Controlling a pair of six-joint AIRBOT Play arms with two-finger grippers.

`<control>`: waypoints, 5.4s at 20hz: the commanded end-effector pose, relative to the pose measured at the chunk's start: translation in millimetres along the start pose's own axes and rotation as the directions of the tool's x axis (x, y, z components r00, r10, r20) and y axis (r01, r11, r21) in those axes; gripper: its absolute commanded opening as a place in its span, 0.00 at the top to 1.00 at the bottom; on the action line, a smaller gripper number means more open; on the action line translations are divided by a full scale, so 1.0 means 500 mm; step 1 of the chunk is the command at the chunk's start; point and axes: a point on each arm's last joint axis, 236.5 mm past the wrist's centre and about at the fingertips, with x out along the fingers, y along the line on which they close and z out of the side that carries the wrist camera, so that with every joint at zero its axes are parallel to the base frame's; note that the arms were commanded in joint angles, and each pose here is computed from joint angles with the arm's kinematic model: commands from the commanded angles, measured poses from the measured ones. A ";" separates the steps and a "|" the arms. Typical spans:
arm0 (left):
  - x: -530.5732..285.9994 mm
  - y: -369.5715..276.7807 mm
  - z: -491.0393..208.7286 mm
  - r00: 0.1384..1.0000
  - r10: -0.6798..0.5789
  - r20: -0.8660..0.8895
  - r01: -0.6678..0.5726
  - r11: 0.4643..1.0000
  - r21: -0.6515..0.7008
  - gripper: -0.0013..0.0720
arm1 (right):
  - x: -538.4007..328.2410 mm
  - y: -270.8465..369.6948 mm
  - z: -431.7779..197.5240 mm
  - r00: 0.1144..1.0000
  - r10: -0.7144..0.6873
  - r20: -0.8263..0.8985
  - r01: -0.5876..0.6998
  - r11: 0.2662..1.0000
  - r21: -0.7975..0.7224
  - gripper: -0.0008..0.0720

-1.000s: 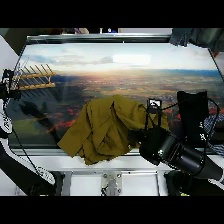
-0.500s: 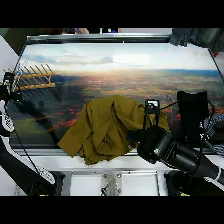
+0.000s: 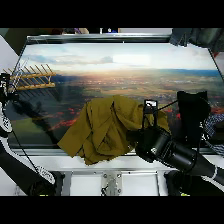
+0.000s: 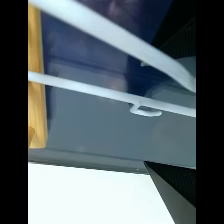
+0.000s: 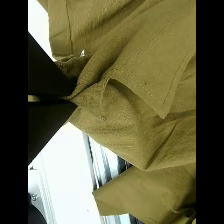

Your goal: Fold the clothes and pants, and hang the long-sleeved shirts on hangers.

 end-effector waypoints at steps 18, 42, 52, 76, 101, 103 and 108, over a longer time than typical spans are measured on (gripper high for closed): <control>-0.080 -0.007 0.074 0.999 -0.012 0.051 0.013 1.000 -0.014 0.96 | 0.008 0.003 -0.001 1.000 -0.011 -0.003 0.011 1.000 -0.005 0.96; -0.884 -0.149 0.359 0.802 -0.312 0.509 0.408 0.909 -0.086 0.96 | -0.142 -0.031 0.060 0.965 0.220 0.142 -0.230 0.972 0.054 0.96; -1.268 -0.498 0.122 0.233 -0.970 0.064 0.511 0.179 0.841 0.96 | -0.231 -0.094 0.075 0.912 0.346 0.221 -0.374 0.922 0.100 0.96; -1.076 -0.620 -0.157 0.032 -0.949 -0.314 0.444 -0.268 0.855 0.96 | -0.263 -0.266 0.185 0.966 0.091 0.240 -0.127 0.982 0.141 0.96; -1.037 -0.742 -0.173 0.068 -0.926 -0.372 0.455 -0.304 0.837 0.96 | -0.237 -0.171 0.272 0.948 0.119 0.296 -0.108 0.993 -0.052 0.96; -1.037 -0.743 -0.173 0.068 -0.926 -0.372 0.455 -0.304 0.837 0.96 | -0.238 -0.192 0.291 0.941 0.068 0.331 -0.060 0.998 -0.035 0.96; -1.036 -0.743 -0.173 0.068 -0.926 -0.372 0.455 -0.303 0.837 0.96 | -0.250 -0.169 0.318 0.915 0.111 0.387 -0.097 0.994 -0.054 0.96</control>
